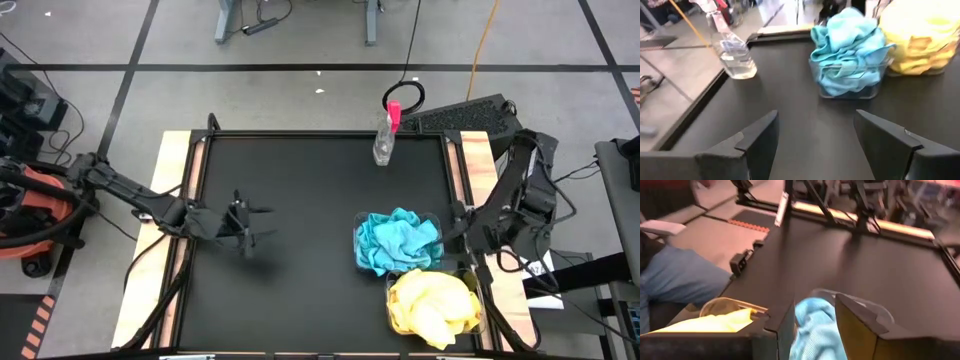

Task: Sort microfiber towel by color & place in baskets
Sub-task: Return to Home Position

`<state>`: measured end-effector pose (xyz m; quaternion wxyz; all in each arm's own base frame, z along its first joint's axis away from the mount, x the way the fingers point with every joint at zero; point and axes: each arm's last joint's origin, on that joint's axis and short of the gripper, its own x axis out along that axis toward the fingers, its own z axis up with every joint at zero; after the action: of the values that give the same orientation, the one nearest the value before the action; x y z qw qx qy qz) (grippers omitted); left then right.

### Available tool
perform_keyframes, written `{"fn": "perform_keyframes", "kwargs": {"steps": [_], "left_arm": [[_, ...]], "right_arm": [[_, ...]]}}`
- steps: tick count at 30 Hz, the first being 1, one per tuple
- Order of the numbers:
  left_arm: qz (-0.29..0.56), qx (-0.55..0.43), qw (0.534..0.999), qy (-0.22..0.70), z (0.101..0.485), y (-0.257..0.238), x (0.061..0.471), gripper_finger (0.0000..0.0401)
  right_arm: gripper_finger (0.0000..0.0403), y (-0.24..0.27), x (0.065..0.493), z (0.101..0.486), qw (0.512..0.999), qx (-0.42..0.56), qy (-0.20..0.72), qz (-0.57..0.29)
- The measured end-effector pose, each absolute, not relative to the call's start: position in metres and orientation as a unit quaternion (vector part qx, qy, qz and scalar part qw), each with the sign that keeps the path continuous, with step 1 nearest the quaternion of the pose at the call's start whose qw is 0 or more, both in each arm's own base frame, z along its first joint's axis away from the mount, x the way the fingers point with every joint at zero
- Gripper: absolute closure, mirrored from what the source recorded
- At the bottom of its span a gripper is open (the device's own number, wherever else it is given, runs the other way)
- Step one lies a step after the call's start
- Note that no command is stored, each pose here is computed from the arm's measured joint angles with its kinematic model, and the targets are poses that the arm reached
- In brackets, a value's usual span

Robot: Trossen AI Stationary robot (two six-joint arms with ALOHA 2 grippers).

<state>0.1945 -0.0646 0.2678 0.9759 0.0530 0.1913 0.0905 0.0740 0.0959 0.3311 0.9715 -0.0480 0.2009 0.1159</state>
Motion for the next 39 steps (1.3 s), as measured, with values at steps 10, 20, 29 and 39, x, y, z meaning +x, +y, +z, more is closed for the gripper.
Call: {"fn": "perform_keyframes", "kwargs": {"steps": [10, 20, 29, 39], "left_arm": [[0.065, -0.008, 0.995, 0.074, 0.214, -0.059, 0.167, 0.0138], [0.062, -0.027, 0.997, 0.033, 0.191, -0.053, 0.159, 0.0138], [0.062, -0.023, 0.998, -0.001, 0.177, -0.047, 0.15, 0.0138], [0.077, -0.033, 0.996, -0.024, 0.163, -0.039, 0.142, 0.0138]], "right_arm": [[0.027, 0.083, 0.069, 0.282, 0.989, -0.066, 0.089, 0.098], [0.0271, 0.052, 0.062, 0.24, 0.997, -0.053, -0.022, 0.044], [0.0271, 0.038, 0.059, 0.235, 0.996, -0.064, -0.066, 0.005], [0.0271, 0.032, 0.067, 0.222, 0.994, -0.067, -0.047, -0.066]]}}
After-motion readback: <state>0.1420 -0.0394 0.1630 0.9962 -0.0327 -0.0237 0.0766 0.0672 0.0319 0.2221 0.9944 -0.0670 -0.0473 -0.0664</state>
